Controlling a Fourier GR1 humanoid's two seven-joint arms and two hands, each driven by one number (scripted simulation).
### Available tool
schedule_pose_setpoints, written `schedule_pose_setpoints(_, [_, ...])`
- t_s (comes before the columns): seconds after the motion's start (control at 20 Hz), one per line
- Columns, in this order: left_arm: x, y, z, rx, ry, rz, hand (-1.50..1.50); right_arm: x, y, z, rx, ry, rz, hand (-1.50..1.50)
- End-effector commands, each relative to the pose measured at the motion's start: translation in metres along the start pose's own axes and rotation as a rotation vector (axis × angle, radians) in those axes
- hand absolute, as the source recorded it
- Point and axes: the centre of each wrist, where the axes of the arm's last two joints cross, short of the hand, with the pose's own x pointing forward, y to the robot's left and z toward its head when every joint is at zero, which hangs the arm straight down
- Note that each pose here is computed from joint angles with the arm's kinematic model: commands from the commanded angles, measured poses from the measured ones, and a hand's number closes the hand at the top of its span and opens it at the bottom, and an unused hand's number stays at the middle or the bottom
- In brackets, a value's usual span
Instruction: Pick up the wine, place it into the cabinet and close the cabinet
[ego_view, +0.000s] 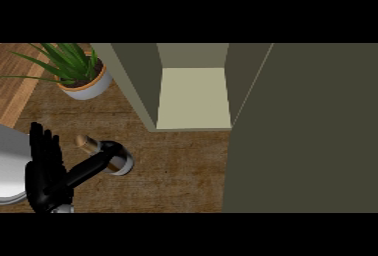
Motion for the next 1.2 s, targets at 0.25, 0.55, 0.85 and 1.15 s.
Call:
schedule_pose_setpoints(0.25, [-0.046,0.002,-0.018,-0.022,0.075,0.023,-1.5,0.048,-0.003,0.038,-0.001,-0.09,0.0,-1.5])
schedule_pose_setpoints(0.55, [-0.075,0.004,-0.017,-0.066,0.086,0.028,-1.5,0.053,-0.002,0.042,0.015,-0.104,-0.007,-1.5])
schedule_pose_setpoints(0.85, [-0.112,0.019,0.002,-0.089,0.084,0.044,-1.5,0.042,-0.002,0.039,0.003,-0.094,-0.016,-1.5])
schedule_pose_setpoints(1.15, [-0.137,0.002,0.006,-0.081,0.098,0.054,-1.5,0.046,0.001,0.039,-0.002,-0.11,-0.03,-1.5])
